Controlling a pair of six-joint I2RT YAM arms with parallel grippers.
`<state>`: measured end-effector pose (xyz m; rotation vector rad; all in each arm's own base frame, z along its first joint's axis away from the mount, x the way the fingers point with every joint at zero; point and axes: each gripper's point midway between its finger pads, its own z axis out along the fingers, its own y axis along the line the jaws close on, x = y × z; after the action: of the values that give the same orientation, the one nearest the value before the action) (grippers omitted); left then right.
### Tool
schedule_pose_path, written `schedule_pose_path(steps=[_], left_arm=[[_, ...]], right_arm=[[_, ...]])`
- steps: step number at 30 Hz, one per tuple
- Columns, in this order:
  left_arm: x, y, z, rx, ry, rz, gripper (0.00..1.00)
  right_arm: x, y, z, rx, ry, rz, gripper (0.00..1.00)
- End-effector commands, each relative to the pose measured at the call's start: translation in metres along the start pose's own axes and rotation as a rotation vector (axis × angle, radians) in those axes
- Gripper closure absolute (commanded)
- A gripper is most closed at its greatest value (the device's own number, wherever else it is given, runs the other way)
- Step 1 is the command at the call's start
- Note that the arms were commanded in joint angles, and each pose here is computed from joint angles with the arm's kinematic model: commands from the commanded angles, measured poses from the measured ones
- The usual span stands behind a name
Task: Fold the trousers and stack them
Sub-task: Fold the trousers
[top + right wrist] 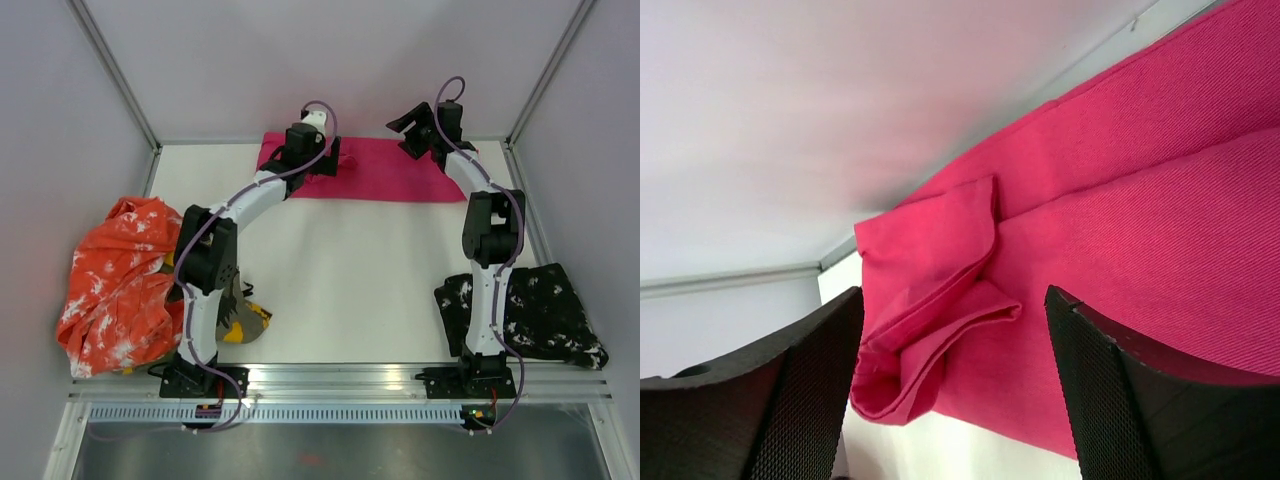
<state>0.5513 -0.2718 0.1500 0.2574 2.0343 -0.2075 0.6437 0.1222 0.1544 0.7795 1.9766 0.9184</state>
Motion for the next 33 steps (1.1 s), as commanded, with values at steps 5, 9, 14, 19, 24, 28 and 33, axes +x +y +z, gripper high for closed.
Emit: schedule_pose_path(steps=[5, 9, 14, 19, 24, 28, 33], left_arm=[[-0.012, -0.021, 0.017, 0.195, -0.081, 0.040, 0.09], [-0.019, -0.019, 0.038, 0.192, -0.106, 0.048, 0.13], [-0.022, -0.014, 0.057, 0.211, -0.133, 0.094, 0.20], [-0.018, -0.020, 0.057, 0.267, -0.133, 0.164, 0.64], [-0.016, -0.019, 0.052, 0.275, -0.125, 0.175, 0.91], [-0.012, -0.031, 0.044, 0.341, -0.113, 0.156, 0.98], [-0.005, -0.035, 0.031, 0.369, -0.093, 0.163, 0.98]], right_arm=[[0.046, 0.030, -0.005, -0.055, 0.113, -0.124, 0.21], [0.081, 0.039, 0.007, -0.087, 0.180, -0.162, 0.22], [0.100, 0.028, 0.025, -0.031, 0.165, -0.118, 0.22], [0.126, 0.015, 0.058, -0.012, 0.191, -0.047, 0.23], [0.132, 0.014, 0.075, 0.000, 0.158, -0.031, 0.27], [0.134, 0.005, 0.095, -0.001, 0.146, -0.007, 0.55], [0.113, 0.043, 0.105, -0.132, 0.077, -0.004, 1.00]])
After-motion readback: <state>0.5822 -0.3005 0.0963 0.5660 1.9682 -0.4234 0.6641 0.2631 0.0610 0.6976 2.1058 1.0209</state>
